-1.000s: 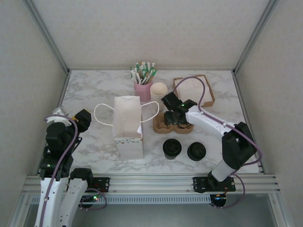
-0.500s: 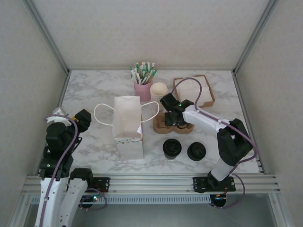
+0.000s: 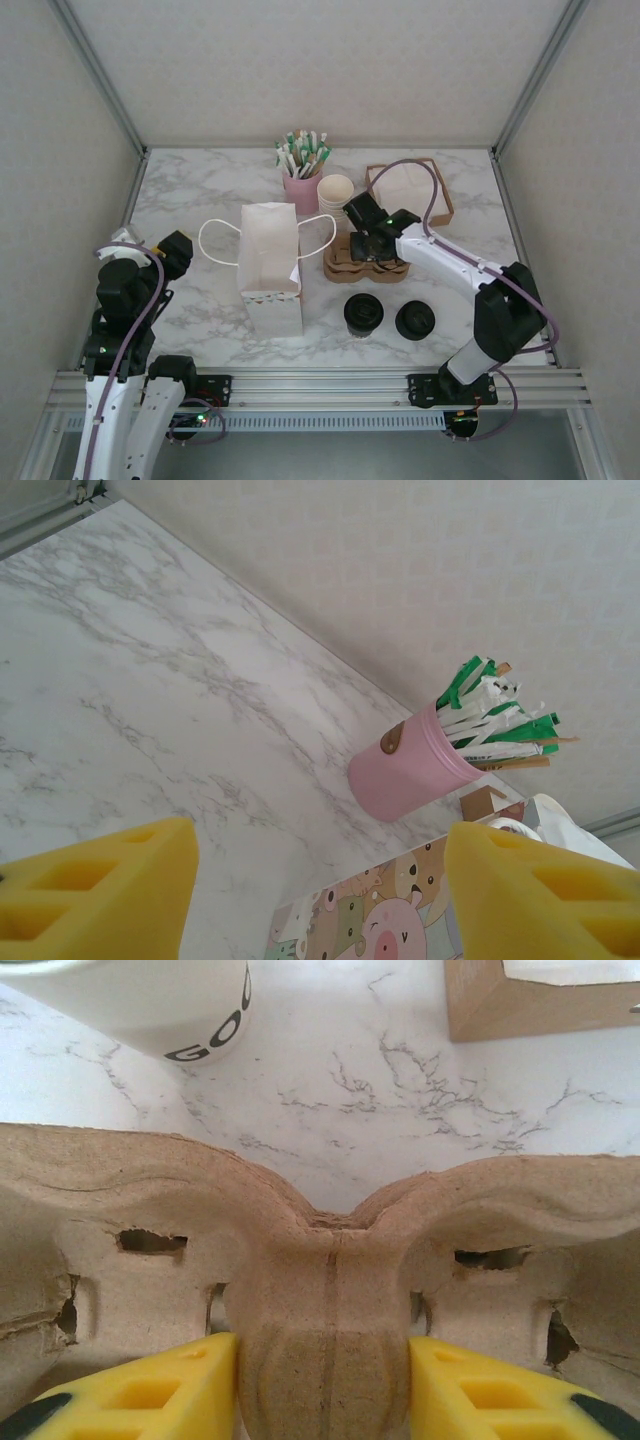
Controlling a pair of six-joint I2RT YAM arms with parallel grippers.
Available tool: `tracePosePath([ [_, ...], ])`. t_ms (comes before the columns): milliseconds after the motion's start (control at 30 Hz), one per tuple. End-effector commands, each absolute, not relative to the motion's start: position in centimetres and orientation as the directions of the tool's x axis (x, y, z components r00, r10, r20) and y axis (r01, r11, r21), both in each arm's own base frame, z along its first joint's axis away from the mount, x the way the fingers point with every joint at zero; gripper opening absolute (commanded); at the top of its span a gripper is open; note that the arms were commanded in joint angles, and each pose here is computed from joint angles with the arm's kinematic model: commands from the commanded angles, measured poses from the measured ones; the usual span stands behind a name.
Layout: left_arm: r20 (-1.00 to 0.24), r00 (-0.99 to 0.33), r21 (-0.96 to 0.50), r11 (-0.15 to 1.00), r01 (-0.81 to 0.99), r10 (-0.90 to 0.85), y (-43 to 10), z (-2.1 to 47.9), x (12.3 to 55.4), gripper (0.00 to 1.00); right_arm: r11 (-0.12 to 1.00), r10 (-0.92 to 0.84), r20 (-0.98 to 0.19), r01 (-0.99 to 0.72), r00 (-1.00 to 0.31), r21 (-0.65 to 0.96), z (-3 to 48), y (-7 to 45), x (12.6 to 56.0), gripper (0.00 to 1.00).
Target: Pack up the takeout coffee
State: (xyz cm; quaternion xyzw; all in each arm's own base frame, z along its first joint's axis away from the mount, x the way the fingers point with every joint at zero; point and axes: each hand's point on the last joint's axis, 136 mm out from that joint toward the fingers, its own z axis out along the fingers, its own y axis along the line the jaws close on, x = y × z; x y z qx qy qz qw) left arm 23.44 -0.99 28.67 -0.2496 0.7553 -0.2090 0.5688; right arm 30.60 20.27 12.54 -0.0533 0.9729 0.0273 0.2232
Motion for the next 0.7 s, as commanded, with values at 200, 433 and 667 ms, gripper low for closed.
tracePosePath([
  [200,-0.788,-0.199,-0.555,0.812,-0.179,-0.582,0.1,29.6,22.2,0.7,0.988,-0.064,-0.619,-0.136,-0.783,0.069,20.0,18.7,30.2,0.43],
  [433,-0.77,-0.247,-0.56,0.809,-0.18,-0.588,-0.2,33.2,18.6,0.73,0.991,-0.082,-0.695,-0.135,-0.714,0.022,24.2,16.3,29.3,0.43],
  [667,-0.644,-0.534,-0.641,0.768,-0.016,-0.548,-5.8,35.1,16.4,0.79,0.991,-0.083,-0.75,-0.136,-0.657,0.01,28.0,14.9,28.5,0.43],
])
